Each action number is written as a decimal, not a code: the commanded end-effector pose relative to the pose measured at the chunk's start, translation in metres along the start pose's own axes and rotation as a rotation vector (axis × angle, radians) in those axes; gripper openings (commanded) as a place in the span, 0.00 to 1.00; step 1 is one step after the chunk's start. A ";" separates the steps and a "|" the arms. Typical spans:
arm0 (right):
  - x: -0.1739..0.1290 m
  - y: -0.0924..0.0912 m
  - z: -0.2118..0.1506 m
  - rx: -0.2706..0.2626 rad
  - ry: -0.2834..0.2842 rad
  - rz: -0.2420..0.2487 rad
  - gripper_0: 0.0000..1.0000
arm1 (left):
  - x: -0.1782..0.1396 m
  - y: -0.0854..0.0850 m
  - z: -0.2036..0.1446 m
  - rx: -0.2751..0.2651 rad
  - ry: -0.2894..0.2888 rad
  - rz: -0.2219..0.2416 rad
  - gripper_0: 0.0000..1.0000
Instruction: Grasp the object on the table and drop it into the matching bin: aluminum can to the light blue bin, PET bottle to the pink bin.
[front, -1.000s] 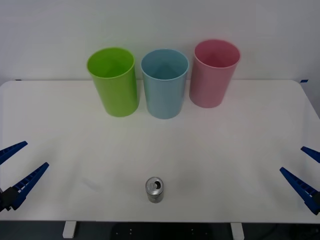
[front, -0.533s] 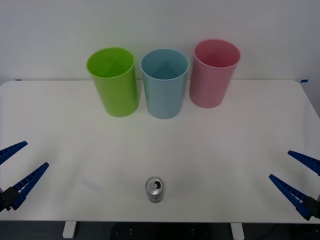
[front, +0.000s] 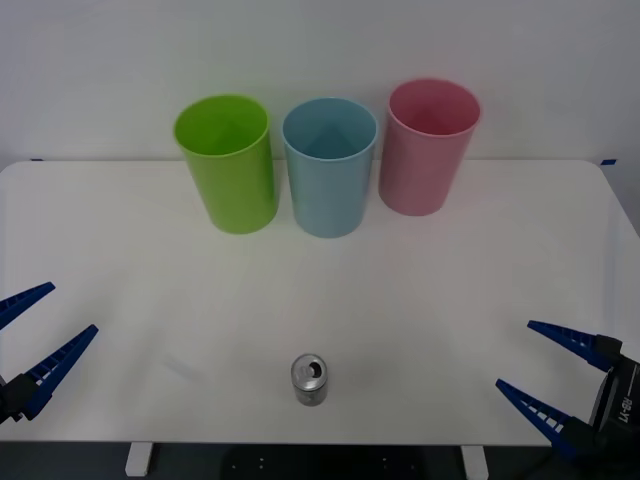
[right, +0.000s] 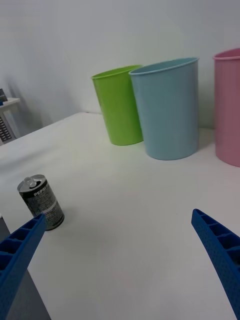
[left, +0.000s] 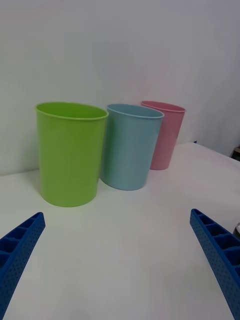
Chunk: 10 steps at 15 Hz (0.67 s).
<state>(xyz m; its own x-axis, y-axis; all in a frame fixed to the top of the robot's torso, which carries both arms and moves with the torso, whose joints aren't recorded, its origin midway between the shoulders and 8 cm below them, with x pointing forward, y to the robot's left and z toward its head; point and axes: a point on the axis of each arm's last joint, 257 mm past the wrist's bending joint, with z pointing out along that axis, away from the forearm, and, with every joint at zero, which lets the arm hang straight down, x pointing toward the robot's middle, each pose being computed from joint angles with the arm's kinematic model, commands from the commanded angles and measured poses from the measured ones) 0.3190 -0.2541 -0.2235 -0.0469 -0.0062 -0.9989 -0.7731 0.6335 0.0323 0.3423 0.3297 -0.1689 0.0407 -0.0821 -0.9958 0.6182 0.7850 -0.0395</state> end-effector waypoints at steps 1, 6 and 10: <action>0.014 0.014 0.009 -0.045 0.034 -0.075 1.00 | 0.000 0.000 0.000 0.000 0.000 0.000 1.00; 0.031 0.043 0.035 -0.153 0.068 -0.109 1.00 | 0.000 0.000 0.000 0.000 0.000 0.000 1.00; 0.042 0.064 0.057 -0.225 0.085 -0.126 1.00 | 0.000 0.000 0.000 0.000 0.000 0.000 1.00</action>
<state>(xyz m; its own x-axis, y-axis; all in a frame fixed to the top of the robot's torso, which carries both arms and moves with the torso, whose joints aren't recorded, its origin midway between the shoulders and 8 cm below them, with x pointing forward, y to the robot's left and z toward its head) 0.3034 -0.1753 -0.2628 0.0104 -0.1403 -0.9901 -0.8913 0.4475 -0.0727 0.3423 0.3297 -0.1689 0.0407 -0.0820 -0.9958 0.6182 0.7850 -0.0394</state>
